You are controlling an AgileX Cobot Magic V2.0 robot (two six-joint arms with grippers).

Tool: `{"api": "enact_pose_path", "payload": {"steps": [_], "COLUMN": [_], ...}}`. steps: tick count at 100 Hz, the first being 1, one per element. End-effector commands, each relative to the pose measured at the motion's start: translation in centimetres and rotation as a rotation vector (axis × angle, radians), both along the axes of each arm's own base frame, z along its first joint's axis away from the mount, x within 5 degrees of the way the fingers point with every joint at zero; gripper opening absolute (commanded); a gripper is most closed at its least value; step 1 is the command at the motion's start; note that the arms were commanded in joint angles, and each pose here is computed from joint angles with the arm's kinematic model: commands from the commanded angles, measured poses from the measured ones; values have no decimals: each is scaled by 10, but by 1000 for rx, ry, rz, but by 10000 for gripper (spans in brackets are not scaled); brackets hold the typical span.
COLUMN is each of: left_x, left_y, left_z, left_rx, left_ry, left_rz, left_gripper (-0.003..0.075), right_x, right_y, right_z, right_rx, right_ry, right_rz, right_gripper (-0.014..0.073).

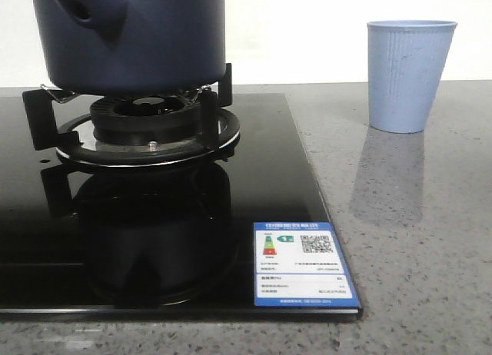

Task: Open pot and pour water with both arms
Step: 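Move the left gripper to the blue lid knob and grasp it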

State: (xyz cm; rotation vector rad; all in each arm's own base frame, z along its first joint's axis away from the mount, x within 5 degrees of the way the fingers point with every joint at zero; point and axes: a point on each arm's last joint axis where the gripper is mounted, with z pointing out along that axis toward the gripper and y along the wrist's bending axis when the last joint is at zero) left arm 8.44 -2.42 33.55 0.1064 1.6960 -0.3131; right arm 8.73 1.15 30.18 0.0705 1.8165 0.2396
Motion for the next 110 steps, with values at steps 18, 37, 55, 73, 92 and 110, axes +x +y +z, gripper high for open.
{"api": "enact_pose_path", "payload": {"steps": [18, 37, 55, 73, 92, 110], "left_x": [29, 52, 75, 96, 123, 149], "left_y": [-11, -27, -50, -77, -97, -112], "left_z": [37, 44, 47, 47, 45, 39], "left_rx": [-8, -8, -19, -11, 16, 35], "left_ry": [-20, -18, -32, -44, -84, -50], "left_rz": [-78, -153, -206, -259, -237, -231], "left_gripper": [-15, 181, 509, 472, 454, 455], "right_x": [34, 42, 43, 44, 44, 44], "right_y": [1, 11, 16, 16, 16, 16], "right_z": [33, 37, 37, 37, 37, 37], "right_rx": [-45, -94, -93, -93, -93, -93], "right_ry": [3, -14, -15, -19, -19, -19], "right_rz": [-4, 81, 118, 118, 118, 118], "right_gripper": [-45, 94, 516, 561, 560, 560]}}
